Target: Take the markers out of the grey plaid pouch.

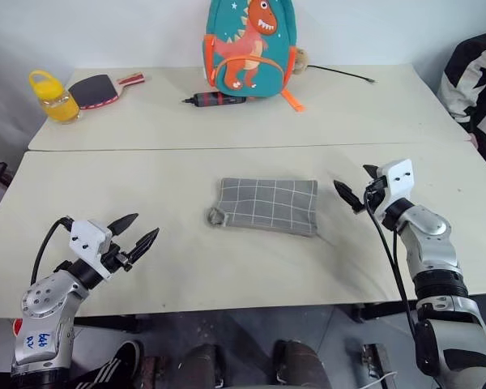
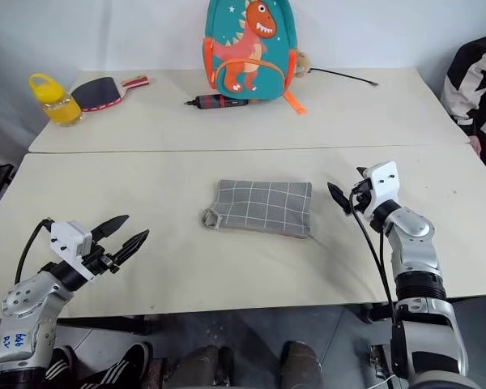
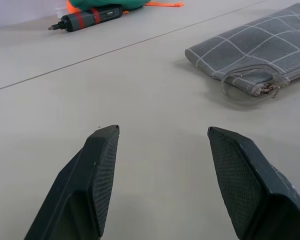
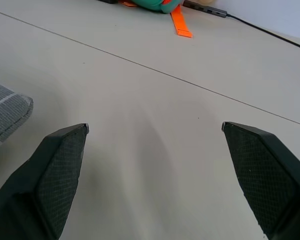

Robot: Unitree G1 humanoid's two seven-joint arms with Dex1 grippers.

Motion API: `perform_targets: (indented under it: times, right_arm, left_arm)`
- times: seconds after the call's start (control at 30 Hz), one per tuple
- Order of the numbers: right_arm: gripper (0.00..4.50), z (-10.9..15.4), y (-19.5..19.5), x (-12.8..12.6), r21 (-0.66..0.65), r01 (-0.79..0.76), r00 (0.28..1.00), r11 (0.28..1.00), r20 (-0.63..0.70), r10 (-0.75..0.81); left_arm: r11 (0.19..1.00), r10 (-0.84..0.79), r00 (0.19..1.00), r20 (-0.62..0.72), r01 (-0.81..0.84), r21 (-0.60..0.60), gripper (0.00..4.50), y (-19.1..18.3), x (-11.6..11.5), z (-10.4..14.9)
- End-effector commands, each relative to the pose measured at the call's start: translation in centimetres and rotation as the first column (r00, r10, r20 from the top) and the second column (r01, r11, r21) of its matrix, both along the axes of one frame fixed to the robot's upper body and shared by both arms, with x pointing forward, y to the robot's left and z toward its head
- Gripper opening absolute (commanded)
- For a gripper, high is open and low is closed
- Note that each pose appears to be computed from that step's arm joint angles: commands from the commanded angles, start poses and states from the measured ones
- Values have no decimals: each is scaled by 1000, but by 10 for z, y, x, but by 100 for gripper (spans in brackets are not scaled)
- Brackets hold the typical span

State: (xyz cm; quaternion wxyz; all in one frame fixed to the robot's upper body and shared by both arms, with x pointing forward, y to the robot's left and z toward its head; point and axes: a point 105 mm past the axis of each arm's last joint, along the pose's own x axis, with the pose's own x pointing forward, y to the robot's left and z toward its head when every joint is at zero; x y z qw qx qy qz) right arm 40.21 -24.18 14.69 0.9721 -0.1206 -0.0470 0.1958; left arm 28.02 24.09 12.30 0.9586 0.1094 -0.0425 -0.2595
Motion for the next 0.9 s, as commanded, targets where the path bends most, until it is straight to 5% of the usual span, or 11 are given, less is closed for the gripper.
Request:
perform_targets:
  times: [0.03, 0.27, 0.47, 0.7, 0.9]
  right_arm:
    - [448, 14, 4, -2, -6, -12, 998, 1000, 62, 12]
    - [448, 22, 17, -6, 41, -74, 993, 996, 97, 70]
    - [237, 32, 57, -8, 89, -197, 975, 976, 122, 186]
    - [3, -7, 84, -4, 5, -190, 981, 982, 29, 190]
    - [3, -27, 82, -7, -133, -209, 978, 969, -18, 209]
  left_arm:
    - [1000, -13, 999, 42, 13, -8, 300, -3, 0, 9]
    - [1000, -26, 998, 61, 25, 17, 300, -7, 0, 12]
    - [998, -50, 993, 107, 45, 49, 300, -13, 7, 16]
    - [980, -105, 984, 145, 77, 185, 300, -26, 33, 11]
    - [935, -211, 958, 193, 140, 325, 300, -43, 64, 13]
